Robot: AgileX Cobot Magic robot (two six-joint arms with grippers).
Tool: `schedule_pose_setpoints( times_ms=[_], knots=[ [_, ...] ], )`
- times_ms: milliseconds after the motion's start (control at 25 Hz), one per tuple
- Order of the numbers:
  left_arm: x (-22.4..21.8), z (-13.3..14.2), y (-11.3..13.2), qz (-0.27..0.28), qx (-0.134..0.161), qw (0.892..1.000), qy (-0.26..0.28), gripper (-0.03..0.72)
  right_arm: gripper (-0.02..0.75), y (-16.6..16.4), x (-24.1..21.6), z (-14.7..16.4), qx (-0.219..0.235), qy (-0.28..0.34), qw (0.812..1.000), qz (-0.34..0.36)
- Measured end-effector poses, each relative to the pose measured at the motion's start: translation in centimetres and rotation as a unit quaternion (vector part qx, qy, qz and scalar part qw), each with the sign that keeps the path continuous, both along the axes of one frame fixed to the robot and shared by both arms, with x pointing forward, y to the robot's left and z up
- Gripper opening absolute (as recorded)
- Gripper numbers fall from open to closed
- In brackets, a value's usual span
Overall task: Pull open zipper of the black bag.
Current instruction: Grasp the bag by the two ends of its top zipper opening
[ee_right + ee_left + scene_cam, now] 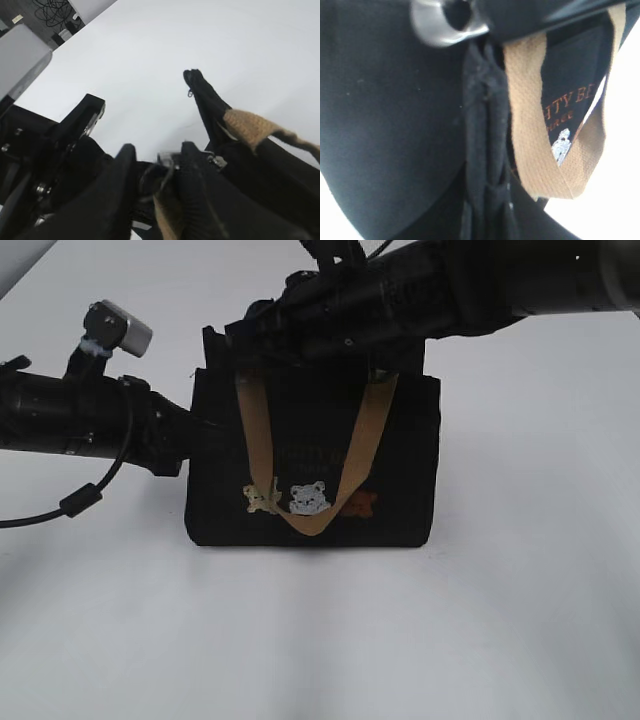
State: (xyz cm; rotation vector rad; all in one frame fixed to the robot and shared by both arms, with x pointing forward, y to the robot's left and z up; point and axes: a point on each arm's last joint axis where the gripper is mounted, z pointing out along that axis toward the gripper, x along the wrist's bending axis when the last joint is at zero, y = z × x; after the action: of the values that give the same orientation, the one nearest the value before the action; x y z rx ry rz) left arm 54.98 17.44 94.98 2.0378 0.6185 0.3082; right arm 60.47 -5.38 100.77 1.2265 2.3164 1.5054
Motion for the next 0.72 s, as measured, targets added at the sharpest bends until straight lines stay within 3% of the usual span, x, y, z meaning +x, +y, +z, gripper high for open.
schedule_pose_setpoints(
  times_ms=[80, 160, 360, 520, 720],
  knots=[
    [0.0, 0.0, 0.0, 0.0, 0.0, 1.0, 0.0, 0.055, 0.061, 0.1, -0.1, -0.4, 0.006, 0.028, 1.0, 0.003],
    [0.0, -0.1, 0.0, -0.001, 0.001, 1.0, 0.001, 0.055, 0.009, -0.5, -0.1, -0.3, 0.013, 0.06, 0.998, -0.001],
    [-0.4, 0.3, -0.9, -0.025, -0.024, 0.999, -0.001, 0.055, -0.001, -3.7, -0.1, 1.6, 0.036, 0.13, 0.991, -0.007],
    [-0.2, 0.1, -0.5, -0.013, -0.012, 1.0, 0.0, 0.055, -0.001, -7.2, 0.4, 4.4, 0.032, 0.091, 0.995, -0.04],
    [-0.2, 0.1, -0.5, -0.013, -0.011, 1.0, 0.0, 0.055, -0.001, -7.1, -0.1, 5.3, 0.004, 0.039, 0.999, 0.0]
  ],
)
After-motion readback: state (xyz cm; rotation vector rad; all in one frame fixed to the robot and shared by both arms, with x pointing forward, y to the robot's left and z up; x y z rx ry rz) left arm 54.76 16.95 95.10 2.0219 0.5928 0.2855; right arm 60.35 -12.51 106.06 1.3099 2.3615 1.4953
